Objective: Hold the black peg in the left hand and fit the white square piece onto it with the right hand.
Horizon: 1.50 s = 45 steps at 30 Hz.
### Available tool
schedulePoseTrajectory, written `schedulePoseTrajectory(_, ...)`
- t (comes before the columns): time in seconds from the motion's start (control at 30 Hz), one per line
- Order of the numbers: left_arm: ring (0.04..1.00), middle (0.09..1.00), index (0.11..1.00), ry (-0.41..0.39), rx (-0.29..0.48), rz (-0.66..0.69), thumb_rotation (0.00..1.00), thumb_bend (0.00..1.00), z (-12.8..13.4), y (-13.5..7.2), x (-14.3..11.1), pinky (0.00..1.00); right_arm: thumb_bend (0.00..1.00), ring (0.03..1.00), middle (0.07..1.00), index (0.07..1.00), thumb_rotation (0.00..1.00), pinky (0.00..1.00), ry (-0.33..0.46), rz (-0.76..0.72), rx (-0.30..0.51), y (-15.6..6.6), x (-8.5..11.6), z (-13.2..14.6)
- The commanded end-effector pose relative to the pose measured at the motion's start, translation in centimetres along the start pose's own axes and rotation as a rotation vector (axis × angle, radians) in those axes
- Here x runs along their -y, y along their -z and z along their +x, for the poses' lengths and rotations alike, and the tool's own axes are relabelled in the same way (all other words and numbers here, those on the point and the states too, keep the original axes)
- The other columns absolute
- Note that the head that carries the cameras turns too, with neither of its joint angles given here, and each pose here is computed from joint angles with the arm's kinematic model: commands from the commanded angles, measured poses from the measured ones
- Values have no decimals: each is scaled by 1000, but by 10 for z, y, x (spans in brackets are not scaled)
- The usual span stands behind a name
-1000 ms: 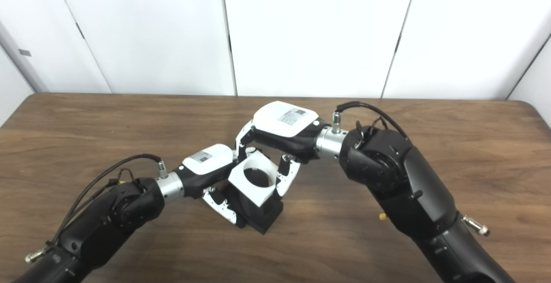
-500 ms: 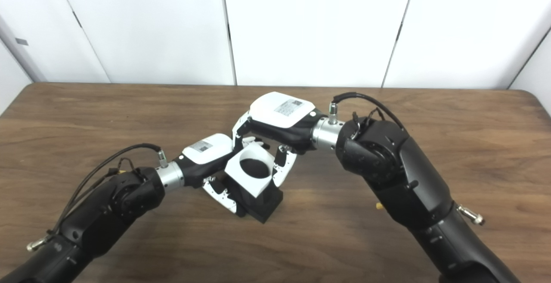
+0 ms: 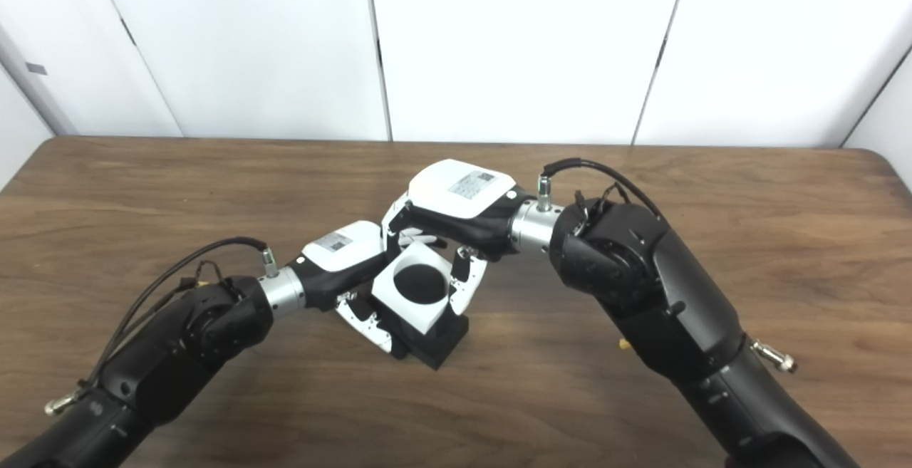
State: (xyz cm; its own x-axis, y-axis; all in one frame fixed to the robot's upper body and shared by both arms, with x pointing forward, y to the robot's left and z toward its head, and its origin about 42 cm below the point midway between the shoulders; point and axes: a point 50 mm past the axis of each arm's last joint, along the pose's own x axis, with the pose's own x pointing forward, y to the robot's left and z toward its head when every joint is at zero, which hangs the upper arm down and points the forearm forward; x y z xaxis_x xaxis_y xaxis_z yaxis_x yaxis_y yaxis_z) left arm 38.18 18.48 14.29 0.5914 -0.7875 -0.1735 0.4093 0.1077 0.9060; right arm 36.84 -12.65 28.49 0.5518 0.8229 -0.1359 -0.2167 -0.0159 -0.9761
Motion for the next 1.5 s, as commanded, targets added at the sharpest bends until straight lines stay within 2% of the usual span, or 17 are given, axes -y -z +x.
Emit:
schedulePoseTrajectory(0.0,983,955,490,141,-53,50,71,524,0,0,23,896,524,827,767,477,135,877,-9,-15,26,-3,5,1)
schedulePoseTrajectory(0.7,982,946,490,132,-54,38,72,524,-1,0,20,881,525,799,759,488,148,843,-73,-19,1,9,-18,2)
schedulePoseTrajectory(1.03,977,955,490,132,-56,27,70,524,-1,-1,20,888,522,810,788,497,158,843,-95,-27,-20,10,-20,1)
schedulePoseTrajectory(1.07,975,955,489,133,-56,25,70,524,-1,-2,20,890,725,810,790,586,227,841,-96,-27,-22,10,-20,0)
schedulePoseTrajectory(1.13,974,957,489,134,-55,26,70,524,0,-2,20,891,827,813,793,637,264,842,-100,-27,-26,10,-20,0)
schedulePoseTrajectory(1.27,971,953,489,132,-54,29,70,524,-1,-2,20,886,867,813,794,658,277,844,-100,-22,-29,11,-21,-2)
schedulePoseTrajectory(1.47,973,953,489,137,-53,28,70,524,0,-1,20,887,872,814,795,662,285,847,-103,-22,-34,12,-22,-3)
